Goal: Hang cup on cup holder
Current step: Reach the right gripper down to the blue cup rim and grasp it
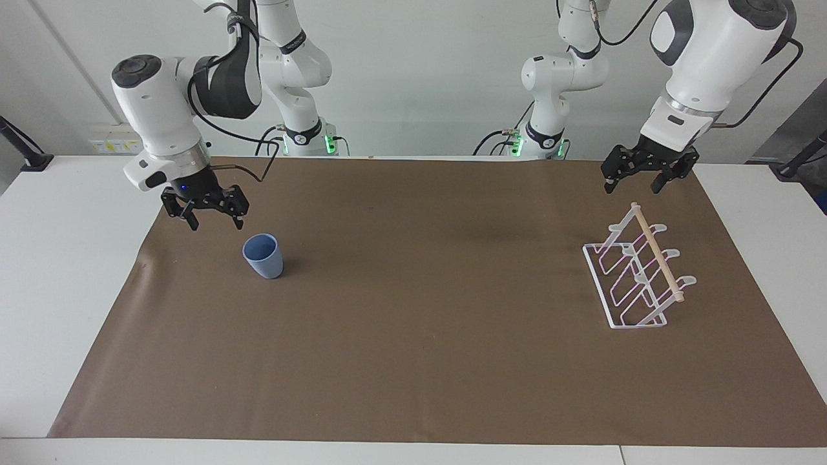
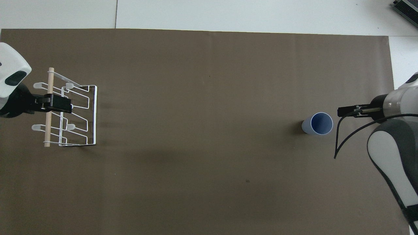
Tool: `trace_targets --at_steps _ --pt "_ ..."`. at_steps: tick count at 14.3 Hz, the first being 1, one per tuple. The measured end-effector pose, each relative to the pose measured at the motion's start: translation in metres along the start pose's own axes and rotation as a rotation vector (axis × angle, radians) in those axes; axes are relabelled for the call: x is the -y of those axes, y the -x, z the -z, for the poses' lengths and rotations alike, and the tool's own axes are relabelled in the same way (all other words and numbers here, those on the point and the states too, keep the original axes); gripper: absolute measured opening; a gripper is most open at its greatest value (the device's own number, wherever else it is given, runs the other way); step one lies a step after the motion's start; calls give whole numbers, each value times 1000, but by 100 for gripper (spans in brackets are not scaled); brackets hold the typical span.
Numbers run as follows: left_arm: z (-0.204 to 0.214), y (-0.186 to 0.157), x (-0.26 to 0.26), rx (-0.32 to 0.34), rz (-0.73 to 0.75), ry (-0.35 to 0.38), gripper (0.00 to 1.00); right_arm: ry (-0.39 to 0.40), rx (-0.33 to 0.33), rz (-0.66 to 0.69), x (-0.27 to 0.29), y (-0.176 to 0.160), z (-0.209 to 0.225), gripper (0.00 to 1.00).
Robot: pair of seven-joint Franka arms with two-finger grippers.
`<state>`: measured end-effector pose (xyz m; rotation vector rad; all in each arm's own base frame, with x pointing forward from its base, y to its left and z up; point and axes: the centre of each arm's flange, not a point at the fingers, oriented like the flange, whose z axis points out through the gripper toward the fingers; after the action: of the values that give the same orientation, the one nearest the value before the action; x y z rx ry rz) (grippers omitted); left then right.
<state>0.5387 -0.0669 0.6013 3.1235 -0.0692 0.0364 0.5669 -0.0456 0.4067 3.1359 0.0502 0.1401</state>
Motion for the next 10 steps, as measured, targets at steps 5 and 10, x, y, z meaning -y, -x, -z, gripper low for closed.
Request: trace_targets --at_steps 5,10 --pt "0 0 0 0 0 0 100 -6 53 0 2 13 -24 100" --pt "0 0 0 0 0 0 100 -10 82 1 4 27 -36 100"
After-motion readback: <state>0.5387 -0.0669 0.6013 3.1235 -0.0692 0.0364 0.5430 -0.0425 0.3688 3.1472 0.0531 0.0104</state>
